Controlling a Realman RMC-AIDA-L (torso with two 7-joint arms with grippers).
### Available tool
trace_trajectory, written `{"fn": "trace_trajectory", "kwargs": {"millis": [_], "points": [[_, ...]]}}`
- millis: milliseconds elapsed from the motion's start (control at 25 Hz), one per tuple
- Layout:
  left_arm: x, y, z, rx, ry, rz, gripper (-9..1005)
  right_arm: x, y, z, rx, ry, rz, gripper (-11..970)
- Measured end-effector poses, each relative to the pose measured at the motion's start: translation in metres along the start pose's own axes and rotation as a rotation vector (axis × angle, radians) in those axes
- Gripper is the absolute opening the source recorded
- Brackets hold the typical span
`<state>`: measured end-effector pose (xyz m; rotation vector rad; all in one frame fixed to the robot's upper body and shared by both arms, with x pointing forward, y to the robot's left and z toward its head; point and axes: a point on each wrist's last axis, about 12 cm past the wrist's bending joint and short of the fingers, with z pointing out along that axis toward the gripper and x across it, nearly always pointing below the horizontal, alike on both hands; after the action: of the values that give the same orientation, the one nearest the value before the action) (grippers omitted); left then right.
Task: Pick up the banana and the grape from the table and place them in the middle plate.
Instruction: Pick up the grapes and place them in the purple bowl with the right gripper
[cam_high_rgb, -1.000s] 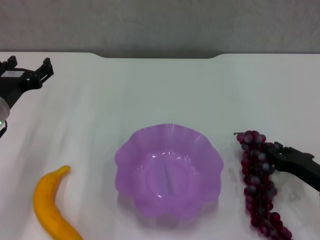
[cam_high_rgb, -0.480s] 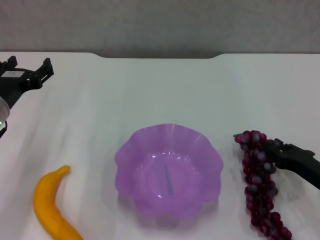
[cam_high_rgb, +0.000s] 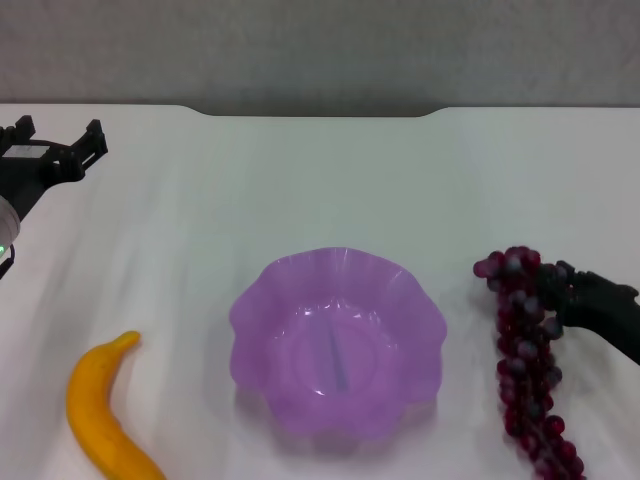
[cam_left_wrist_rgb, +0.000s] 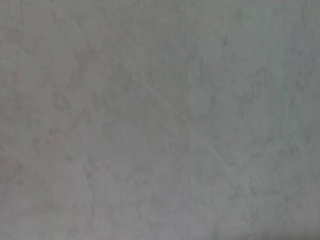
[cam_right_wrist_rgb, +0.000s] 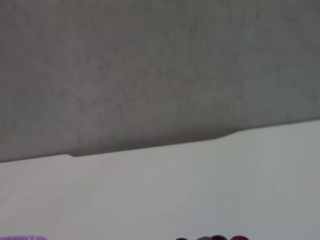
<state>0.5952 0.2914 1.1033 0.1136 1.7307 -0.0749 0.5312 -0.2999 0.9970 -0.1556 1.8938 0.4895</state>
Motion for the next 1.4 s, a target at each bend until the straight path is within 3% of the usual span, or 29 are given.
{"fn": "trace_trajectory", "kwargs": {"millis": [720, 1400], "points": [[0.000, 0.000, 0.000, 0.001, -0.001, 0.002, 878, -0.030, -0.003, 0.001, -0.032, -0.171, -0.120, 296], [0.009, 0.003, 0.000, -0.008, 0.029, 0.006, 878, -0.079, 0.008, 0.021, -0.179, -0.275, -0.218, 286]]}}
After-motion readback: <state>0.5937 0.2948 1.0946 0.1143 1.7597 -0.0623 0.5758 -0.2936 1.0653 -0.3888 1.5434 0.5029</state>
